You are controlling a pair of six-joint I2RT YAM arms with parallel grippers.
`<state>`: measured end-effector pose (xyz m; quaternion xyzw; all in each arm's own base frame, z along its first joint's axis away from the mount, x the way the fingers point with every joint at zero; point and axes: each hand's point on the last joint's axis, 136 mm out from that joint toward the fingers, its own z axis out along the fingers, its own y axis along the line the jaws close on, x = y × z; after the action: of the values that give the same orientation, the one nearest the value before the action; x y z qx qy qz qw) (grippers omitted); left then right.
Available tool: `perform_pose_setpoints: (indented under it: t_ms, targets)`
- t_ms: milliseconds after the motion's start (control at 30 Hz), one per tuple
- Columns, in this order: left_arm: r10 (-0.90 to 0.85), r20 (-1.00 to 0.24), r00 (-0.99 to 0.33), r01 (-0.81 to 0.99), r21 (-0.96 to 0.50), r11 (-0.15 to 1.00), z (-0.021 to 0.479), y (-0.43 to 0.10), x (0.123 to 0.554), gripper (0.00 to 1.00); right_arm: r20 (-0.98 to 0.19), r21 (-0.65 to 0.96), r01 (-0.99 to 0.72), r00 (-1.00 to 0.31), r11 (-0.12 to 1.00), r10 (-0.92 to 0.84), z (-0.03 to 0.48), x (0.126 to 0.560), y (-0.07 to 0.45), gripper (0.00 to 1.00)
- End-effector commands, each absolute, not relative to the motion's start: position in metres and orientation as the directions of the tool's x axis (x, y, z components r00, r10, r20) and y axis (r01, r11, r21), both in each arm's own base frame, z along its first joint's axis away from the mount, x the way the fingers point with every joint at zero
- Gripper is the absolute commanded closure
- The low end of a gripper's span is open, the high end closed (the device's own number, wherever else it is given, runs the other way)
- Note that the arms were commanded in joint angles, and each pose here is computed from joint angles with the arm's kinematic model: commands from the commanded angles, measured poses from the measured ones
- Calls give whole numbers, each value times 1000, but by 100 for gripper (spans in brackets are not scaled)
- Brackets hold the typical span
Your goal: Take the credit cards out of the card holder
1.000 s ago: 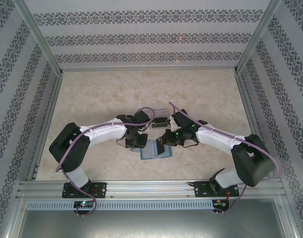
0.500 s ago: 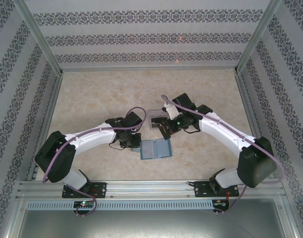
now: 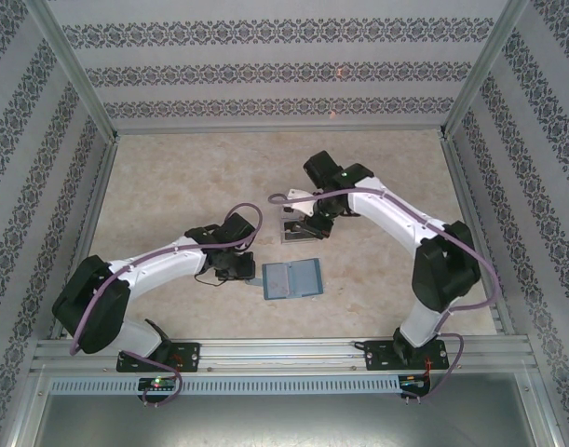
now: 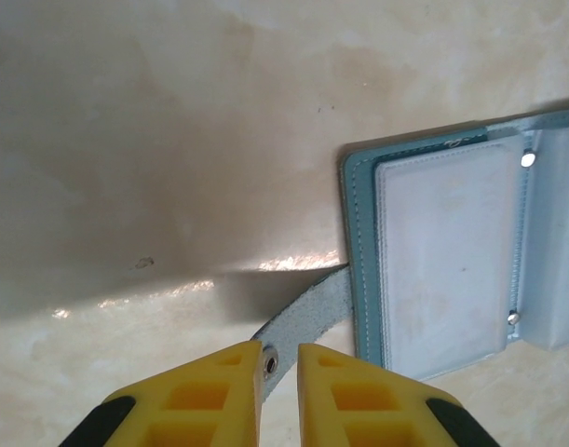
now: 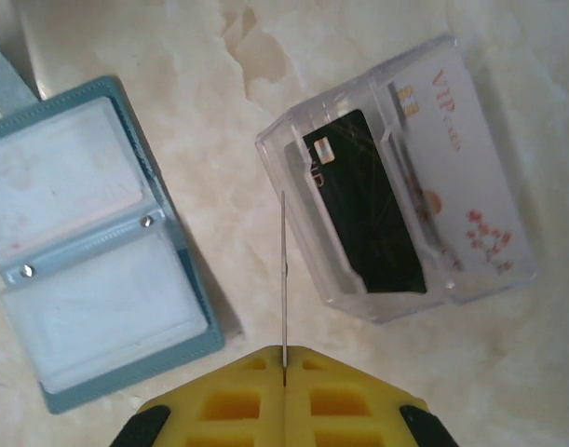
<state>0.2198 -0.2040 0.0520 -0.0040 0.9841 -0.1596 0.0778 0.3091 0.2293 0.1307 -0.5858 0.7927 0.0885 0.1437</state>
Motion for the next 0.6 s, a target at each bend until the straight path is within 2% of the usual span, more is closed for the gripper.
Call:
perform_pose_setpoints:
  t_ms: [0,267,567]
  targets:
    - [-69,-165,-984,-14,-318,948,55,-198,221,83,-246,-36,-989,-129,143,-961,130,309,222,100]
    - [-88,-158,-983,-33,-318,947,54,-193,216,83,-203,-2,-1000,-7,7,-979,125,321,235,100]
    - [-102,-156,-982,-48,-319,947,53,-190,212,83,-166,28,-998,54,-60,-985,112,332,243,100]
